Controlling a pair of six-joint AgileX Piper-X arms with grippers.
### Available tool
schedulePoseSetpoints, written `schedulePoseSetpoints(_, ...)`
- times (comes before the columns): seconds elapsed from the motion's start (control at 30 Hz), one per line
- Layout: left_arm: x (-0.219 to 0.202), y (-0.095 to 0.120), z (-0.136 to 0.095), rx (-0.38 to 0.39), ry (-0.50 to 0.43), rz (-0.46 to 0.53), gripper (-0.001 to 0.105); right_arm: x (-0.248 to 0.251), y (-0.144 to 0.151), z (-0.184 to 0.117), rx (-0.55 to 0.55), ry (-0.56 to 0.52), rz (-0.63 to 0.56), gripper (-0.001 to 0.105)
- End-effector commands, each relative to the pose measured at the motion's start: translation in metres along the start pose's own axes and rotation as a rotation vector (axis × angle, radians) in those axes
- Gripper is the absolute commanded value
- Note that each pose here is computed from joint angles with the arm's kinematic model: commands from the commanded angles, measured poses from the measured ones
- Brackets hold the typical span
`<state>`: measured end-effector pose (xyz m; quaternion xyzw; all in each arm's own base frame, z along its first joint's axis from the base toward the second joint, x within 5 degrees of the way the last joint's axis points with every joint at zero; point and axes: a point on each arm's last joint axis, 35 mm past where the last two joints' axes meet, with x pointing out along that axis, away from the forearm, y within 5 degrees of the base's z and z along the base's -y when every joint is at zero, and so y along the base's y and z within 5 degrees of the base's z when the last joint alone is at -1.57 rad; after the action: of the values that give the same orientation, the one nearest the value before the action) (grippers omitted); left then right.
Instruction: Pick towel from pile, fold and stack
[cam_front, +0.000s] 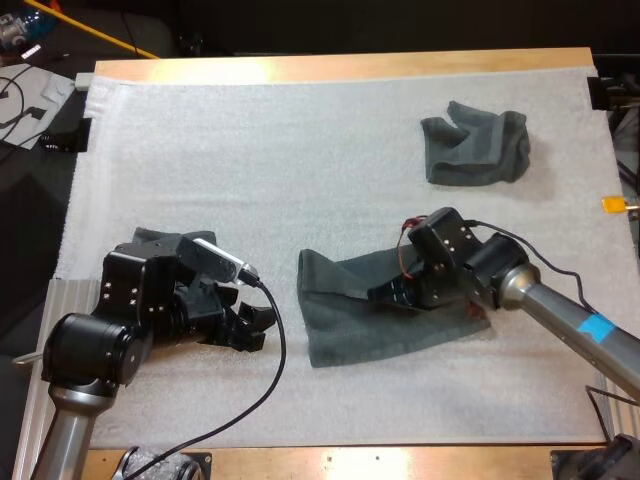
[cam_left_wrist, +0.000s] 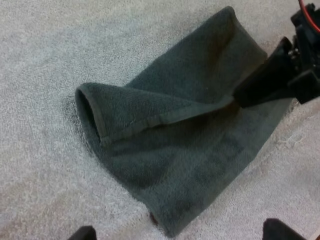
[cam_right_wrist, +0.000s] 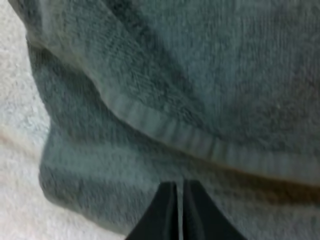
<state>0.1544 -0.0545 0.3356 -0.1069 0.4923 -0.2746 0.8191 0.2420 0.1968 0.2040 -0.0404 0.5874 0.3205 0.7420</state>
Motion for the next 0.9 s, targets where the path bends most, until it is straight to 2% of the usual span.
schedulePoseSetpoints(0.0,-0.002,-0.002,0.0,0.001,-0.005,-0.01,0.064,0.008,0.0,0.006,-0.009,0.024,-0.002,0.0)
schedulePoseSetpoints(0.53,-0.002,-0.001,0.0,-0.002,-0.004,-0.015,0.063,0.055,-0.01,0.012,0.006,0.129,-0.029,0.0)
schedulePoseSetpoints(0.87,-0.001,0.0,0.0,-0.008,0.002,-0.005,0.063,0.062,-0.011,0.012,0.018,0.135,-0.024,0.0)
